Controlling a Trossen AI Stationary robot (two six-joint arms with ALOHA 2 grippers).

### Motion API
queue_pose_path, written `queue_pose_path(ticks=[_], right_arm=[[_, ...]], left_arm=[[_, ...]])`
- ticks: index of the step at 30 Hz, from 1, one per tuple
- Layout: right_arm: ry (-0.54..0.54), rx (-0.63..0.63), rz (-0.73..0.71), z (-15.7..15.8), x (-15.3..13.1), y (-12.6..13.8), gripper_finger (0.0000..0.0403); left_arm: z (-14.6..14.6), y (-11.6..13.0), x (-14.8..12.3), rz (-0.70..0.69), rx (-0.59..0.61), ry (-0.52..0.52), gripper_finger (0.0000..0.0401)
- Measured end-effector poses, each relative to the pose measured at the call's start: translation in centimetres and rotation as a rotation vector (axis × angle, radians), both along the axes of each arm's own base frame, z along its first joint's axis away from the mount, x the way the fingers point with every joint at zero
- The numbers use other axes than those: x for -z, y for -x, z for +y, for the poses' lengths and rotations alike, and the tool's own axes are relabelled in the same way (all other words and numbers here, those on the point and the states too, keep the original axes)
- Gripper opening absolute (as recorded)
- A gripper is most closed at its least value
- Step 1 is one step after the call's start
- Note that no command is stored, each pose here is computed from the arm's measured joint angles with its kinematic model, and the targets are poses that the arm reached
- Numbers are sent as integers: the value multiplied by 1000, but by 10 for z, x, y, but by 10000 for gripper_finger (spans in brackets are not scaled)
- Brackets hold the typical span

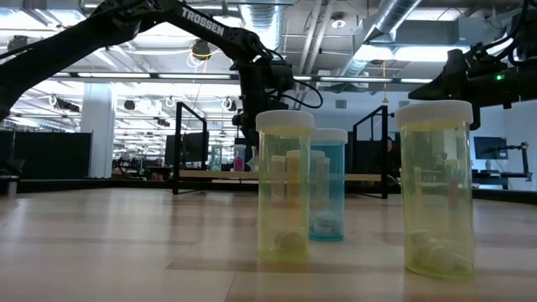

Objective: Pick and place medicine bottles onto shelf by color
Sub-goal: Put the yellow pill bottle on the shelf, then put the pink pill bottle on the shelf

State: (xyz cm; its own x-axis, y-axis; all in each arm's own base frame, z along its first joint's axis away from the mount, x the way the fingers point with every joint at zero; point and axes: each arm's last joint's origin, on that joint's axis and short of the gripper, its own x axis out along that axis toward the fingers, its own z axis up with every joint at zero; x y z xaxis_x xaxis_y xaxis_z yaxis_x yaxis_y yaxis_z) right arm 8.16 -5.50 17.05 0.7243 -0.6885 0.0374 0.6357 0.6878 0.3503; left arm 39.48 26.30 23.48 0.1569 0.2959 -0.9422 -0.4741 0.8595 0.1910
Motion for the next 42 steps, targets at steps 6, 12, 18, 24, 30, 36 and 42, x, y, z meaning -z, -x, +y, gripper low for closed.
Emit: queue_pose_path(ticks=[6, 12, 18, 24, 30, 36, 42], right_arm=[[0, 0, 0, 0, 0, 0, 249], [0, 0, 0, 0, 0, 0, 249], [0, 0, 0, 0, 0, 0, 249], [0, 0, 0, 0, 0, 0, 249], [0, 0, 0, 0, 0, 0, 249], [0, 0, 0, 0, 0, 0, 249], [0, 0, 0, 0, 0, 0, 249]], left_arm=[[0, 0, 0, -1, -2, 1, 125], [0, 0, 0, -10, 3, 16, 137], [-1, -1, 0, -10, 5, 18, 149], [-1, -1, -12, -28, -6, 11, 159], [-2, 0, -29, -45, -7, -1, 169], [-9, 0, -53, -74, -19, -10, 176], [-40, -9, -66, -100, -5, -2, 177]])
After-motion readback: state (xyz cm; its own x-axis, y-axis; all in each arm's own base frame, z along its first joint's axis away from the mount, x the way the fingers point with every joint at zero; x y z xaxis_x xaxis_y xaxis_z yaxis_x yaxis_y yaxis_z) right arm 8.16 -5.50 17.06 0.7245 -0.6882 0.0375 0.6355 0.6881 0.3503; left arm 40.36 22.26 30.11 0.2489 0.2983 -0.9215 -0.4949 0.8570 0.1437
